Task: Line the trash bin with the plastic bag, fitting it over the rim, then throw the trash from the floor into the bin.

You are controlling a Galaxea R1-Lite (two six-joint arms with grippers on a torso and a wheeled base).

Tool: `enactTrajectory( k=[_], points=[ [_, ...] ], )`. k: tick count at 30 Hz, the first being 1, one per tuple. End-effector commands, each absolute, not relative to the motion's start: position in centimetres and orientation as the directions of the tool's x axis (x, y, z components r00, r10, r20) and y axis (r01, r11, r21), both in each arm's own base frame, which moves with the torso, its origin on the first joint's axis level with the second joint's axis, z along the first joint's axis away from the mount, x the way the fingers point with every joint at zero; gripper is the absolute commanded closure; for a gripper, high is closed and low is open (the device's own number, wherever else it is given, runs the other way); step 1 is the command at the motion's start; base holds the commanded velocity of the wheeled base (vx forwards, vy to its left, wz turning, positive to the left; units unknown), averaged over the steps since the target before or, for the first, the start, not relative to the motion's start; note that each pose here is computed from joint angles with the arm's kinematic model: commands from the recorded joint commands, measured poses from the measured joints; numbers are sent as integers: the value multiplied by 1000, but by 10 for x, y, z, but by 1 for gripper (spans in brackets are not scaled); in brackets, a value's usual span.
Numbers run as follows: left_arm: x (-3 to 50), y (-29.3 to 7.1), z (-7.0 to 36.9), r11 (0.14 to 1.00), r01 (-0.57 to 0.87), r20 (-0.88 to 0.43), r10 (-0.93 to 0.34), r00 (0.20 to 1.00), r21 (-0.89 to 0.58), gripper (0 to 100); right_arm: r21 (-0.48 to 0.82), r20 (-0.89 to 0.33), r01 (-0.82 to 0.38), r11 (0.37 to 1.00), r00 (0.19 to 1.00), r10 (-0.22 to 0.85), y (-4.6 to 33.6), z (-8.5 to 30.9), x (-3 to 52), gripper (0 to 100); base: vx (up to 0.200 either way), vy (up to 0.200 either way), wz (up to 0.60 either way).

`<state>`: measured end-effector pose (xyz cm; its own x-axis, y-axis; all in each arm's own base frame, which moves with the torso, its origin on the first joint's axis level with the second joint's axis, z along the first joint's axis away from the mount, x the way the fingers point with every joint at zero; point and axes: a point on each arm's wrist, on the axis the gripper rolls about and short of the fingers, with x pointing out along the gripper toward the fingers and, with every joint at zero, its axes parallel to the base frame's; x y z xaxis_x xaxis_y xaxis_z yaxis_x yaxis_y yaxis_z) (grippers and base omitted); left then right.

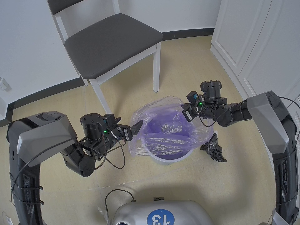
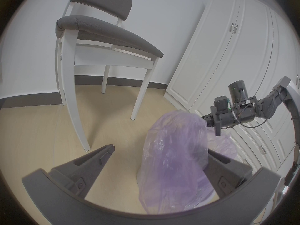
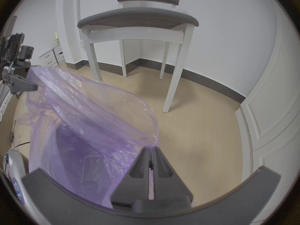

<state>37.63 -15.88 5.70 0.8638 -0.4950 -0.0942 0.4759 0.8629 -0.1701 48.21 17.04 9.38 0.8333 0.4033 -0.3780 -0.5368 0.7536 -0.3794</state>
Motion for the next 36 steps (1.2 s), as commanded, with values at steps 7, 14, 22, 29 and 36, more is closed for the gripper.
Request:
enactTrajectory(
  k=[7,14,22,29,36],
  points=[
    [380,-176,69,847,505,-82,-522,849,-164,0,-307,-353,-519,798,841,410,172,103,483,0,0,0,0],
    [390,-183,78,861,496,-158,-509,846,-113,0,-304,-356,-518,800,840,408,166,124,465,0,0,0,0],
    [420,-191,77,896,445,-219,-434,874,-2,0,-347,-436,-520,781,826,356,138,118,447,0,0,0,0],
    [439,-192,78,906,424,-219,-414,884,0,0,-368,-459,-482,795,838,296,112,113,450,0,0,0,0],
    [456,-188,74,930,369,-216,-358,908,9,0,-366,-482,-461,808,837,259,99,96,460,0,0,0,0]
  ],
)
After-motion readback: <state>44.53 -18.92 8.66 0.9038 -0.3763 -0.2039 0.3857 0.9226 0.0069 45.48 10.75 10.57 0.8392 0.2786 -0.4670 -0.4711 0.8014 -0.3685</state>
